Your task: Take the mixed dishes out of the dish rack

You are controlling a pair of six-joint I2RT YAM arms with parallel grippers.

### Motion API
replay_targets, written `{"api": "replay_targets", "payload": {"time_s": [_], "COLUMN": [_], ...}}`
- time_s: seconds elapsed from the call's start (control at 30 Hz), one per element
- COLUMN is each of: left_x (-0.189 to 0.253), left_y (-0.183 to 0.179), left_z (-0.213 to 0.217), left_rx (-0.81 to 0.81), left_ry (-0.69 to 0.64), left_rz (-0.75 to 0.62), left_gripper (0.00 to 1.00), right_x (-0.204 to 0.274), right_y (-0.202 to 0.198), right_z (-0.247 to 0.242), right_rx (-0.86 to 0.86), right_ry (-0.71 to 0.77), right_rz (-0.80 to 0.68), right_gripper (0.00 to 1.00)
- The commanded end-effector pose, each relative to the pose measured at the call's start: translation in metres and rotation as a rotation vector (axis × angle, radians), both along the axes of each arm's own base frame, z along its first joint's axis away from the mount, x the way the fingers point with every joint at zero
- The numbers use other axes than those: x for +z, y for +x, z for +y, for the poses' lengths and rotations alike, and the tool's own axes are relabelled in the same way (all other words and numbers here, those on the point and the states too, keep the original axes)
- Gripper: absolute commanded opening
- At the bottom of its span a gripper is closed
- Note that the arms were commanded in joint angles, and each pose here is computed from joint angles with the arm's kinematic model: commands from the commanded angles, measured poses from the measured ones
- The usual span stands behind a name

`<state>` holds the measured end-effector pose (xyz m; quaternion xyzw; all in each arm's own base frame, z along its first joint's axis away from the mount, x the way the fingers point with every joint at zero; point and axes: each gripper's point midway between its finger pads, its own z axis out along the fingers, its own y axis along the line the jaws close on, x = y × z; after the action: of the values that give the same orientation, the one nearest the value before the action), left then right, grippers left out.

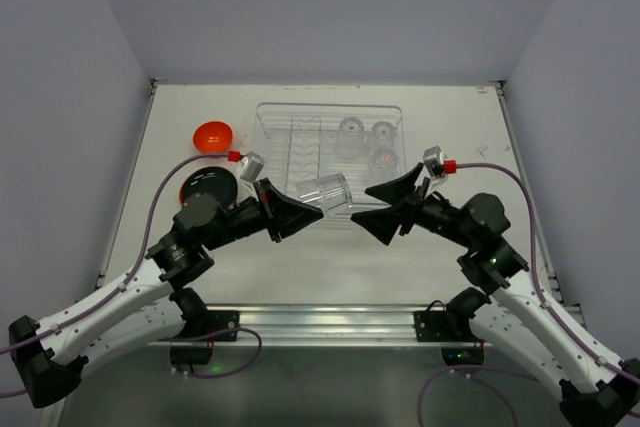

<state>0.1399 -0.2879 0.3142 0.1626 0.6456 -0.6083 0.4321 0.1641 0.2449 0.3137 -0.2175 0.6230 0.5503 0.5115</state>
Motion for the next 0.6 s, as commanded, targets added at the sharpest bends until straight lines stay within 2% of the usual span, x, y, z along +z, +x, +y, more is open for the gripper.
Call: {"api": "replay_targets", "payload": {"time_s": [0.0, 0.03, 0.1, 0.17, 0.2, 0.3, 0.4, 0.57], "left_x": [-0.036, -0.046, -0.069, -0.083, -0.095, -0.117, -0.143, -0.193], "left_y": [0.028, 0.035, 0.039, 0.043, 0.047, 0.043, 0.038, 0.029], "left_z": [0.027, 0.034, 0.048, 0.059, 0.075, 0.1, 0.124, 0.131], "left_rx": [0.183, 0.216, 0.246, 0.268, 0.32, 0.355, 0.403, 0.354], "left_ry": [0.322, 0.41, 0.599, 0.728, 0.847, 1.055, 1.227, 1.377], "left_rz": [-0.007, -0.018, 0.052, 0.086, 0.136, 0.236, 0.324, 0.404], "left_gripper": [0.0, 0.0, 0.0, 0.0, 0.0, 0.0, 0.0, 0.0], "right_x": [0.0, -0.012, -0.006, -0.012, -0.008, -0.017, -0.028, -0.043], "right_y": [0.036, 0.035, 0.042, 0.039, 0.038, 0.039, 0.043, 0.049], "right_z": [-0.048, -0.063, -0.087, -0.097, -0.099, -0.103, -0.103, -0.097], "right_rx": [-0.369, -0.437, -0.566, -0.599, -0.605, -0.62, -0.628, -0.609], "right_ry": [-0.113, -0.163, -0.191, -0.241, -0.246, -0.302, -0.349, -0.401], "right_rz": [0.027, 0.067, 0.063, 0.079, 0.077, 0.11, 0.146, 0.182], "right_gripper": [0.99, 0.99, 0.99, 0.99, 0.99, 0.99, 0.99, 0.99]}}
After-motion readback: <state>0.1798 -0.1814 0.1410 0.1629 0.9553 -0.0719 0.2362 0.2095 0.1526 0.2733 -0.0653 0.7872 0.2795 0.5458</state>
